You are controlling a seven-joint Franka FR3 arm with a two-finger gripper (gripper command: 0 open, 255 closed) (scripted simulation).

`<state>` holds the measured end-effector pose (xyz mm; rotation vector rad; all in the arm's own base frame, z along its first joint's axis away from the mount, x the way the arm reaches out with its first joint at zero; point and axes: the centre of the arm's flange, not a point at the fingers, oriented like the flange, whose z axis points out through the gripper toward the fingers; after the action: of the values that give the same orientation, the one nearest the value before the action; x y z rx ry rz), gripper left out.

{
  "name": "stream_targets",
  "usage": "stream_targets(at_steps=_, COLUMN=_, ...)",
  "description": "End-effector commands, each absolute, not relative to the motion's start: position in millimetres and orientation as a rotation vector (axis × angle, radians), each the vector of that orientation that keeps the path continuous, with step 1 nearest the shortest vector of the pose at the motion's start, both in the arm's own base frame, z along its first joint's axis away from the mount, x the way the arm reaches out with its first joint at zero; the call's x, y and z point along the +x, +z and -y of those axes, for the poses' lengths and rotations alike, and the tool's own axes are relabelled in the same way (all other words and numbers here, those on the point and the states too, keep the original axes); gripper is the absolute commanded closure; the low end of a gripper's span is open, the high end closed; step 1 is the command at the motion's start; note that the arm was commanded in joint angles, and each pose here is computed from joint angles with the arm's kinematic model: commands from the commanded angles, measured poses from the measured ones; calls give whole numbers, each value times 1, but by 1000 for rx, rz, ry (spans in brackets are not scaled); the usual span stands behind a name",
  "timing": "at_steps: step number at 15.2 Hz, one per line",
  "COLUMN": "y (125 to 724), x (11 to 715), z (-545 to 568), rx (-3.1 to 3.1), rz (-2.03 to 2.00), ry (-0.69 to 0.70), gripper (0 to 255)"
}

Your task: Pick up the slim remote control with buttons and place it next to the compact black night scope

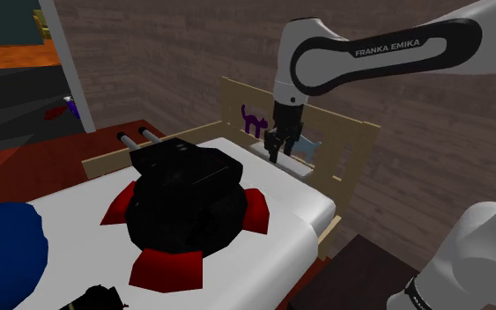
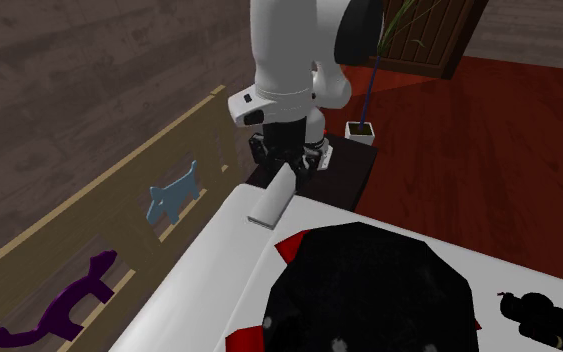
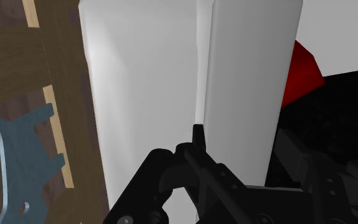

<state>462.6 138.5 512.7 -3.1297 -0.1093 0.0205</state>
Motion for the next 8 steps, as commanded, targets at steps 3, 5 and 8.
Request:
stream_targets(at_steps=3, y=514, x=442, z=-184, rx=-3130, rz=108, ry=20, gripper=255)
stream_targets(at_steps=5, y=514, x=432, z=-209, rx=-3130, rz=108, ry=20, gripper=255)
stream_targets(at_steps=8, y=514, x=417, z=-245, rx=-3130, rz=108, ry=20, gripper=255)
